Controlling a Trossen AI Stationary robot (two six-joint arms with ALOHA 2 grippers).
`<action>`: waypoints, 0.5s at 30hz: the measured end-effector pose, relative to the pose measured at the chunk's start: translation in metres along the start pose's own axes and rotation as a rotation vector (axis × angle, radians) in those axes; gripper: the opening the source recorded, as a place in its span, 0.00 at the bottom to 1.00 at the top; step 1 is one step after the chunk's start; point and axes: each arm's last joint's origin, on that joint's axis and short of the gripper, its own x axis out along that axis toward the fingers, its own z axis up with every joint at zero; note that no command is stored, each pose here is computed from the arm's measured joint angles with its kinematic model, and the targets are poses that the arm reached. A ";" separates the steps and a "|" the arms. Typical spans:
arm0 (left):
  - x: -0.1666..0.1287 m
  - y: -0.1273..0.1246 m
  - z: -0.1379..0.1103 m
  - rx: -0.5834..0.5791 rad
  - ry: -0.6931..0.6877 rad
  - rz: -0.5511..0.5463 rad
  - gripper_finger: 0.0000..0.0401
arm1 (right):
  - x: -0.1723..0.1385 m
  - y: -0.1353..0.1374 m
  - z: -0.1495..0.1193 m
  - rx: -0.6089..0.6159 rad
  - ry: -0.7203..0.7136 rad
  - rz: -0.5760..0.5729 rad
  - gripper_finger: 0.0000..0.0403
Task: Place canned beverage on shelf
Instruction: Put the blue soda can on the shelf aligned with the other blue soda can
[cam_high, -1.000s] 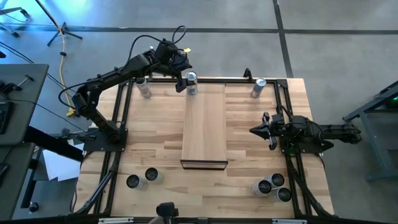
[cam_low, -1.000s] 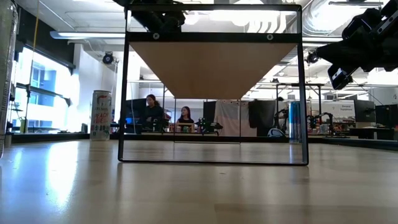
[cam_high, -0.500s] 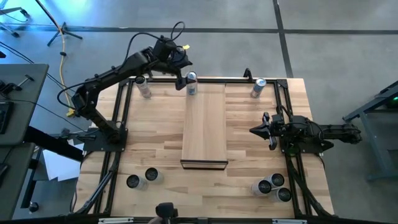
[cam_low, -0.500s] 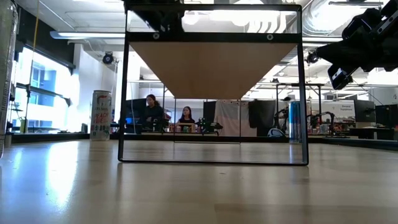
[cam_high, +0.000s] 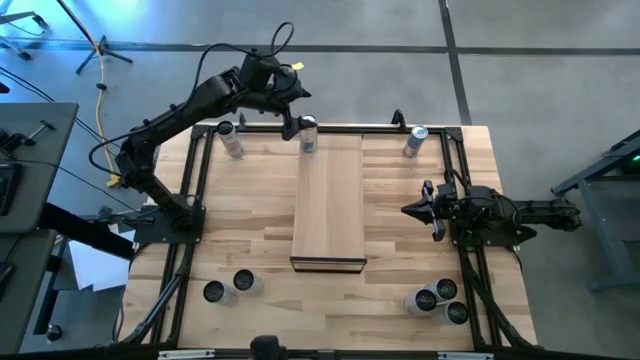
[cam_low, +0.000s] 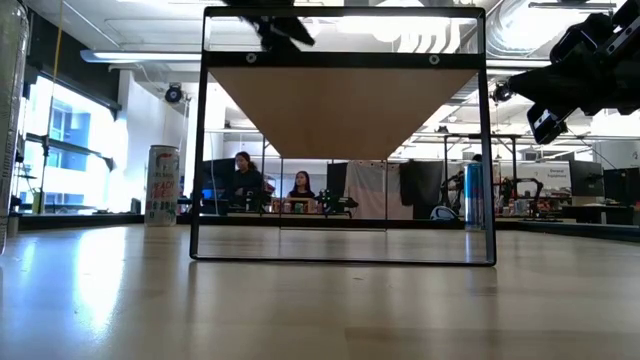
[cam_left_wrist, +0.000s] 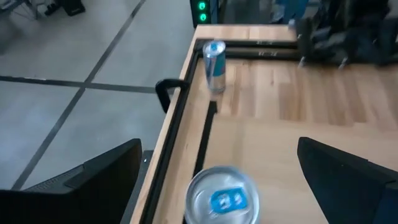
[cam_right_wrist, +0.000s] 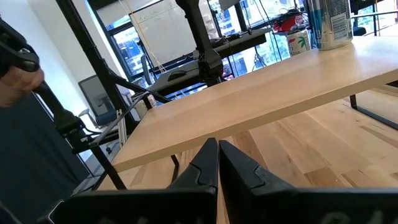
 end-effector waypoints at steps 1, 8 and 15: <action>-0.002 -0.002 0.003 -0.015 -0.005 -0.005 1.00 | 0.000 0.000 0.000 0.000 0.000 0.000 0.00; -0.020 -0.021 0.019 -0.150 0.012 -0.058 1.00 | 0.000 0.000 0.000 0.000 0.000 0.000 0.00; -0.051 -0.061 0.021 -0.134 -0.064 -0.256 1.00 | 0.000 0.000 0.000 0.000 0.000 0.000 0.00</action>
